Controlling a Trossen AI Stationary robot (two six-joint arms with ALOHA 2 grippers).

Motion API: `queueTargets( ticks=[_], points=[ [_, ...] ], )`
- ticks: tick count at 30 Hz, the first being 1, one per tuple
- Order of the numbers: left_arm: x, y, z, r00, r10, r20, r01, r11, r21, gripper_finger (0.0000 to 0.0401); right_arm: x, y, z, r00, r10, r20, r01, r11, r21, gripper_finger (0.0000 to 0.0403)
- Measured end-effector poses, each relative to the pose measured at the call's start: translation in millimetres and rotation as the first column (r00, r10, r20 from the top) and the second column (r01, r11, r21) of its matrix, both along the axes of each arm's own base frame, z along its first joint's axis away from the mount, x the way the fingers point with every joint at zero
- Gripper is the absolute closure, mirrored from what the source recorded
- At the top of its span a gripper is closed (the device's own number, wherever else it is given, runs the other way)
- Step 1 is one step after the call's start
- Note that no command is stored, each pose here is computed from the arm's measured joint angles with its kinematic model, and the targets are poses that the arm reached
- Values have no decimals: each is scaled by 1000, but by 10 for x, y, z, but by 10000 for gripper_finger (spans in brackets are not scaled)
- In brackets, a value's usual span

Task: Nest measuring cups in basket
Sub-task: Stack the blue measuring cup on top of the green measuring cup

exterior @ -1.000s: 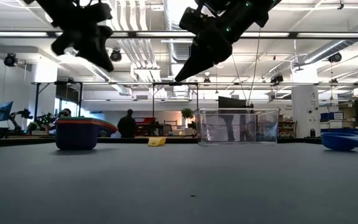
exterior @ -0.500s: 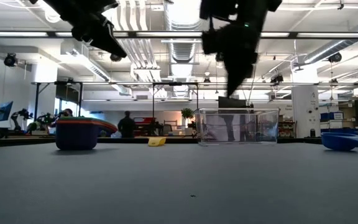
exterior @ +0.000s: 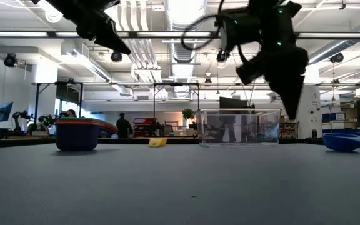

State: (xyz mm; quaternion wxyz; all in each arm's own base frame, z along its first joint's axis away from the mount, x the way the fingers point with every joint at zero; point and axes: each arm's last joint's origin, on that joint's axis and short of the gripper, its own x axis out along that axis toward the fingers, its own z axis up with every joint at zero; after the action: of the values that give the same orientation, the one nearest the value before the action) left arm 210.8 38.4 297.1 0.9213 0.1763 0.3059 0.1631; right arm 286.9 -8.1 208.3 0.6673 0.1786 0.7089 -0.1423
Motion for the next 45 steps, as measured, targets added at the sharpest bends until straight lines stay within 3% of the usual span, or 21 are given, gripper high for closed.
queueTargets(
  ticks=[9, 19, 28, 36, 45],
  points=[
    [-1, 0, -1, 1000, 0, -1, 0, 1000, 0, 401, -483, 16, -181, 976, -141, -165, 139, 990, -24, 394],
    [-2, 0, -2, 1000, 0, -2, 0, 1000, 0, 401, -966, 25, -82, 921, -384, -67, 382, 923, -49, 383],
    [-2, 0, -3, 1000, 0, -2, 0, 1000, 0, 401, -1200, 34, -194, 849, -523, -79, 518, 852, -73, 269],
    [-2, 0, -3, 1000, 0, -2, 0, 1000, 0, 401, -1213, 34, -317, 850, -524, -61, 520, 851, -64, 163],
    [-2, 0, -3, 1000, 0, -2, 0, 1000, 0, 401, -1223, 35, -411, 832, -554, -41, 551, 833, -54, 98]
  ],
)
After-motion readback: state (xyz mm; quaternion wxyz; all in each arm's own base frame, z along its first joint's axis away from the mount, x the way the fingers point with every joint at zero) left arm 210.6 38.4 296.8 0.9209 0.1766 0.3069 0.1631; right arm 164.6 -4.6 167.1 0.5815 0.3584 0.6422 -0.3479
